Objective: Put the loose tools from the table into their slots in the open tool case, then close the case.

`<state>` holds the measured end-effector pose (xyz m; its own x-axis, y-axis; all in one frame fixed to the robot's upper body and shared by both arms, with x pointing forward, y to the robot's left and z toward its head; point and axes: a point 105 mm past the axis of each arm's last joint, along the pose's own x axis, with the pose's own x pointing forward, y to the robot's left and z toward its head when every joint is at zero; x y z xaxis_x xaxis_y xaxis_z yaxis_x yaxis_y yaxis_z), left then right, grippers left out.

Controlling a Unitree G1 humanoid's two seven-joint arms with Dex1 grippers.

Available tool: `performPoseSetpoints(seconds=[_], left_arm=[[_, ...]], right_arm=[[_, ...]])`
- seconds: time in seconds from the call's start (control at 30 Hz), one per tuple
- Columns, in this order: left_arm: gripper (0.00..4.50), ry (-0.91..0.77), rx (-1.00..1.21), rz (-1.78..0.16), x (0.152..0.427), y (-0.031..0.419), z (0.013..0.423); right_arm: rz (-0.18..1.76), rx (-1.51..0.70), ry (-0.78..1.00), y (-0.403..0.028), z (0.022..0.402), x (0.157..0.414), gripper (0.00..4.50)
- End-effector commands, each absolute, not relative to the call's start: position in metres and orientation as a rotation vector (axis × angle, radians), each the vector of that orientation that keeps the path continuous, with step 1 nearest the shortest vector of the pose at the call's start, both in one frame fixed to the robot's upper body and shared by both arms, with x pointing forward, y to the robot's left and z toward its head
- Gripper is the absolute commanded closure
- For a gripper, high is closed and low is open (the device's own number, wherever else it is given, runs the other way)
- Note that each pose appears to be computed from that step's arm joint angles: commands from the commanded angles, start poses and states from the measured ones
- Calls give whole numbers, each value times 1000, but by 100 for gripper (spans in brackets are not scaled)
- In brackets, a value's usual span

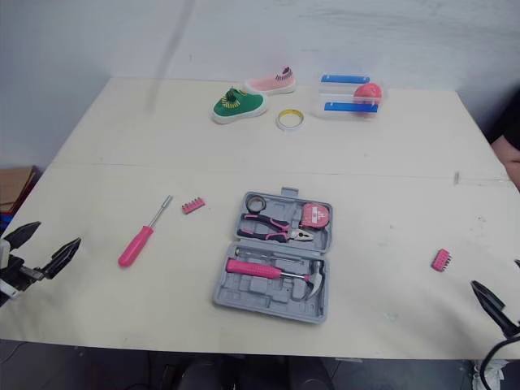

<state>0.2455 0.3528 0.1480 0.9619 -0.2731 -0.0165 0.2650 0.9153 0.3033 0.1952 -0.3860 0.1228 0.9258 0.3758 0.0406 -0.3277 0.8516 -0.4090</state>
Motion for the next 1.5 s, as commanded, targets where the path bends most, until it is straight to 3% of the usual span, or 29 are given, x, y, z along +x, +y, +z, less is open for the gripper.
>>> performPoseSetpoints(seconds=[0.03,0.23,0.47,0.7,1.03,1.5], left_arm=[[6,-101,335,-466,260,309,175],[6,-30,430,-709,278,266,174],[6,89,403,-714,329,267,154],[6,94,416,-828,350,234,153],[6,158,418,-804,379,223,140],[6,252,422,-824,396,208,120]], right_arm=[[539,-395,-240,-349,152,218,0],[729,-369,-273,-298,159,236,0],[947,-323,-285,-248,160,235,0],[947,-307,-296,-238,159,232,0],[941,-303,-292,-234,154,224,0],[918,-302,-286,-239,153,221,0]])
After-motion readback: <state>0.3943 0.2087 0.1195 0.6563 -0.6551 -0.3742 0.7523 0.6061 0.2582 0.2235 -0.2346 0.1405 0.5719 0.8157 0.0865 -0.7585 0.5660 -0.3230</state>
